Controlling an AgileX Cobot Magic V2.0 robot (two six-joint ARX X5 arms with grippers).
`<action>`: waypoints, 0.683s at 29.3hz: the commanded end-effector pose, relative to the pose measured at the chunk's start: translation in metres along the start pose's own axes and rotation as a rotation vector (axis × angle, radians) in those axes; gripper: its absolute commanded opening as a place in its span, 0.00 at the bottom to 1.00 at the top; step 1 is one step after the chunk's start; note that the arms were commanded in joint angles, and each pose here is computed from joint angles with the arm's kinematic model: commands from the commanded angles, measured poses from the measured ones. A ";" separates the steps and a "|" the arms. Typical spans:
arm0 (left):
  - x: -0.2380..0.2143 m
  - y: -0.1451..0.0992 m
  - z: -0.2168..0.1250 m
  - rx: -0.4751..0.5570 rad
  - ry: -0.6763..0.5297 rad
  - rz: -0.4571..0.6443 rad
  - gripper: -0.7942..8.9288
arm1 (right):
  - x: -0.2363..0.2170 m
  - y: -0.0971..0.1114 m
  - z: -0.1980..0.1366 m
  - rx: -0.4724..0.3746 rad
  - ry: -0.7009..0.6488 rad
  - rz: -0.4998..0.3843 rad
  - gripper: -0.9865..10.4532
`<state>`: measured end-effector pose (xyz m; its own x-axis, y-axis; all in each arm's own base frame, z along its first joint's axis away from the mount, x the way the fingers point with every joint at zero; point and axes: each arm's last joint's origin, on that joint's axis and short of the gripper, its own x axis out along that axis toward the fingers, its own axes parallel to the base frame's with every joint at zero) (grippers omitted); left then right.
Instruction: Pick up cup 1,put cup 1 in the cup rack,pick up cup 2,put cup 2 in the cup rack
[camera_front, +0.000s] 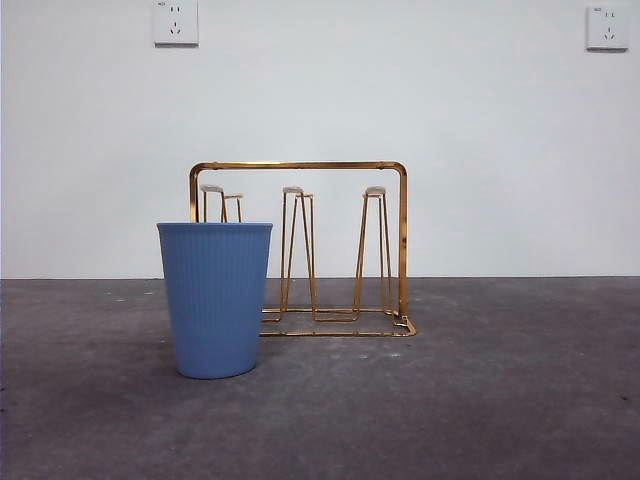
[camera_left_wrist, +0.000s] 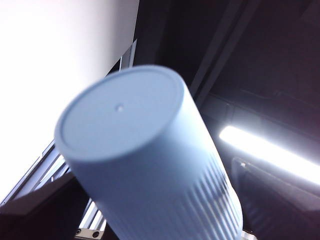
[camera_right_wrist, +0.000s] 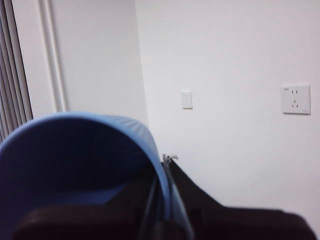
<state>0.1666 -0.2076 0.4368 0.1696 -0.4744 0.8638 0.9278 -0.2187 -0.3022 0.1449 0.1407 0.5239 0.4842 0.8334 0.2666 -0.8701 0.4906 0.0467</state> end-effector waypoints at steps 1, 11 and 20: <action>0.001 -0.003 0.002 0.019 -0.017 -0.036 0.55 | 0.008 -0.003 -0.005 0.022 0.003 -0.007 0.08; 0.001 -0.004 0.003 0.011 -0.023 -0.045 0.45 | 0.022 0.000 -0.015 0.031 0.020 0.003 0.08; 0.001 -0.004 0.003 -0.001 -0.023 -0.045 0.17 | 0.022 0.001 -0.016 0.035 0.027 0.004 0.08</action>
<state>0.1671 -0.2070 0.4369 0.1754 -0.4691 0.8656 0.9150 -0.2469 -0.3192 0.1533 0.1608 0.5172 0.4659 0.8486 0.2505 -0.8828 0.4648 0.0673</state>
